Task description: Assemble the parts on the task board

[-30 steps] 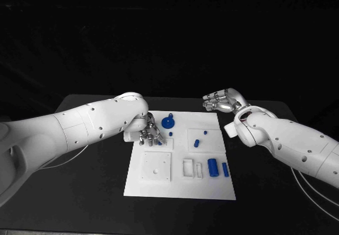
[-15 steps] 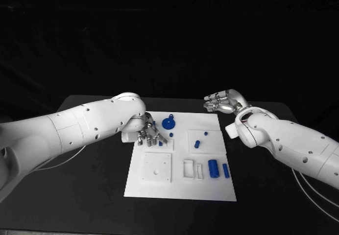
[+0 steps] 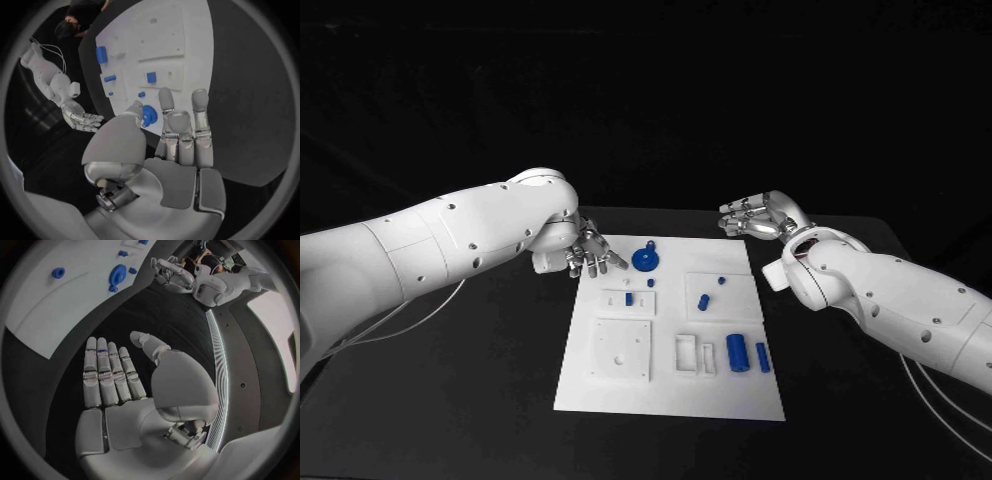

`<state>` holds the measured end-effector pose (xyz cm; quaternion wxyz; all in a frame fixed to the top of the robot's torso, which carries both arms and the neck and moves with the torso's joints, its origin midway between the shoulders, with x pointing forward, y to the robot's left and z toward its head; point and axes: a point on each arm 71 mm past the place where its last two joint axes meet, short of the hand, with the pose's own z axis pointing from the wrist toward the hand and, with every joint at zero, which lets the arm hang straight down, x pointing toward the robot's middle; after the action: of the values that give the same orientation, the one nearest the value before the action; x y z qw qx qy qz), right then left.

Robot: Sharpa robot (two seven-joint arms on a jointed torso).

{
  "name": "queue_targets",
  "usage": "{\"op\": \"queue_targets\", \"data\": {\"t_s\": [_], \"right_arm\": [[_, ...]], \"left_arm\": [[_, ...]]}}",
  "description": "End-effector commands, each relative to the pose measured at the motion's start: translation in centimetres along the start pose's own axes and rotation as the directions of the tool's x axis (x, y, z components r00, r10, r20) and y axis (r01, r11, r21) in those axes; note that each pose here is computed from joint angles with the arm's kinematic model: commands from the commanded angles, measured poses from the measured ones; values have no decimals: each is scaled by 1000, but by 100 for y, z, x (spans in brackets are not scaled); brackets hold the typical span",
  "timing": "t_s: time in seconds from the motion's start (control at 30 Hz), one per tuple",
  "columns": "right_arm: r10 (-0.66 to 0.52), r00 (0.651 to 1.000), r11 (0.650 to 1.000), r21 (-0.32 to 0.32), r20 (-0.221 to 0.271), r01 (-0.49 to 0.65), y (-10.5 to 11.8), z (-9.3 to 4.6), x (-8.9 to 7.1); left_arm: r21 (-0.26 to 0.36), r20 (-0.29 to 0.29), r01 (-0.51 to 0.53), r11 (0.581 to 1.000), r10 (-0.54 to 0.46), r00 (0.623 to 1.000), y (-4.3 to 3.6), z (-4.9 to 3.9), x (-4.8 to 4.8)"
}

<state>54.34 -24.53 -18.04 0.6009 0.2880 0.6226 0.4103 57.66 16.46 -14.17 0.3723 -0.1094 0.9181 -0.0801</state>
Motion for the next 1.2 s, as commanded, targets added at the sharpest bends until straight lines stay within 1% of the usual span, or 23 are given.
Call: {"op": "queue_targets", "data": {"t_s": [0.03,0.27,0.43,0.53,0.77,0.93,1.03,1.2], "right_arm": [[4,1000,1000,-8,0,-4,9,-1,6],[7,1000,1000,-10,-2,-7,20,2,24],[10,1000,1000,-15,-4,-10,40,7,51],[11,1000,1000,-17,-6,-11,49,7,61],[12,1000,1000,-20,-8,-13,62,2,66],[14,1000,1000,-23,-9,-14,75,-2,70],[14,1000,1000,-24,-12,-15,81,-3,76],[15,1000,1000,-24,-15,-15,86,-4,79]], "left_arm": [[20,69,28,999,-29,997,-6,-3,-112],[16,106,45,999,-47,993,-1,38,-248],[11,129,43,999,-44,991,-20,79,-316],[8,135,43,999,-44,990,-25,105,-334],[3,122,41,999,-41,992,-28,164,-320],[3,106,41,999,-41,993,-38,207,-284],[-1,109,46,999,-46,993,-46,239,-264],[-13,95,43,999,-42,995,-24,276,-242]]}}
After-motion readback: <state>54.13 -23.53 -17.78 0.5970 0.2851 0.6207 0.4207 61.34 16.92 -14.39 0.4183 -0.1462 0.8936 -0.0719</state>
